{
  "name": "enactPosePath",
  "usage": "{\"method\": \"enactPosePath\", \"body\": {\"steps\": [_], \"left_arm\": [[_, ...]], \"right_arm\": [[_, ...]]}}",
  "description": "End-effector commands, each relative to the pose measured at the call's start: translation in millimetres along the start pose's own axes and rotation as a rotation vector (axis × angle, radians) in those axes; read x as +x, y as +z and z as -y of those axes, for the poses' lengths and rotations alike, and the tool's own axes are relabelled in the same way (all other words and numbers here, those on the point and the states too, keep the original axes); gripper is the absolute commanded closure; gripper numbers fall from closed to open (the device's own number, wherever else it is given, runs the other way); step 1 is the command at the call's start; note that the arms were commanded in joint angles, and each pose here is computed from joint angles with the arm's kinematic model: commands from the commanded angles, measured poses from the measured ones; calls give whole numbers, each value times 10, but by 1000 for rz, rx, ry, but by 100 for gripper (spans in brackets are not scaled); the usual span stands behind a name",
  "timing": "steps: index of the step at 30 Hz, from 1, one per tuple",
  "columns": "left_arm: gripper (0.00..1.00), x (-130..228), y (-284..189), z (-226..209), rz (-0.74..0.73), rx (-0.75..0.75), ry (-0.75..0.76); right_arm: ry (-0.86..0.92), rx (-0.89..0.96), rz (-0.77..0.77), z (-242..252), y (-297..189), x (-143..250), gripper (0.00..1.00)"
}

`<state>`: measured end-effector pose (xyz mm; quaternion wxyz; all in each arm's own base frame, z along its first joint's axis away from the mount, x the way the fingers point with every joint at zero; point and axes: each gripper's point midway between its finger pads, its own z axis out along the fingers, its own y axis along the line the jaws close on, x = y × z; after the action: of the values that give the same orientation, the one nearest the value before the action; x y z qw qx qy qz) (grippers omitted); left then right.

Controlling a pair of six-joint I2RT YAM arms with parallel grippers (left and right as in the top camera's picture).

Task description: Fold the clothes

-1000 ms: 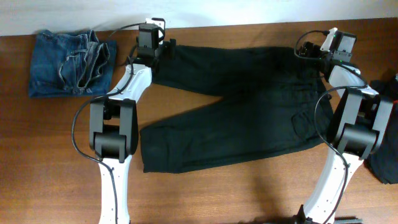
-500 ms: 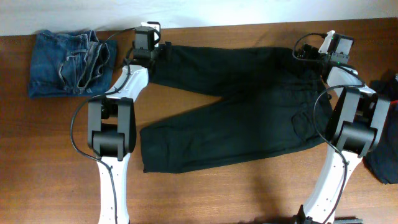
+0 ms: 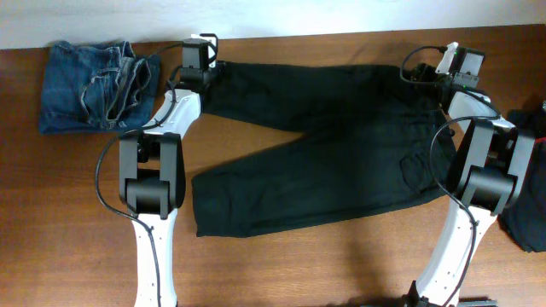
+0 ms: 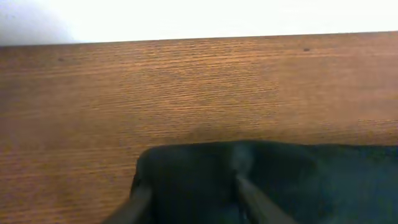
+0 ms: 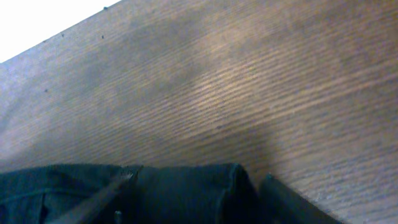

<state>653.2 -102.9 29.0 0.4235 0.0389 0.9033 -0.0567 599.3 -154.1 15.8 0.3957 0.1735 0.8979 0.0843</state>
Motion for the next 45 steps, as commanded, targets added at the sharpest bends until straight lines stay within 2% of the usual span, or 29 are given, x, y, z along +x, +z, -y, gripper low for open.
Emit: {"method": "enactPosePath", "body": {"steps": [1, 10, 14, 20, 23, 27, 38, 39, 41, 45], "left_arm": [[71, 101, 89, -1, -18, 15, 4], [75, 135, 87, -4, -33, 14, 4], [76, 131, 77, -3, -40, 14, 4], [82, 2, 11, 10, -53, 13, 4], [89, -111, -48, 20, -58, 13, 4], [93, -214, -110, 29, -62, 13, 4], [95, -176, -136, 26, -91, 11, 5], [94, -175, -136, 26, -92, 11, 7], [84, -183, -141, 25, -90, 11, 7], [77, -207, -150, 26, -84, 11, 7]], "right_arm": [[35, -31, -22, -47, 75, 81, 45], [27, -35, 4, -120, -61, -150, 77], [26, -36, 10, -160, -148, -254, 85], [31, -33, -10, -197, -227, -348, 96], [33, -32, -17, -214, -263, -392, 96], [31, -33, -9, -241, -306, -484, 96], [26, -41, 4, -301, -394, -643, 96], [26, -44, 4, -308, -399, -645, 96], [26, -63, 2, -338, -401, -643, 92], [25, -67, 4, -347, -403, -650, 89]]}}
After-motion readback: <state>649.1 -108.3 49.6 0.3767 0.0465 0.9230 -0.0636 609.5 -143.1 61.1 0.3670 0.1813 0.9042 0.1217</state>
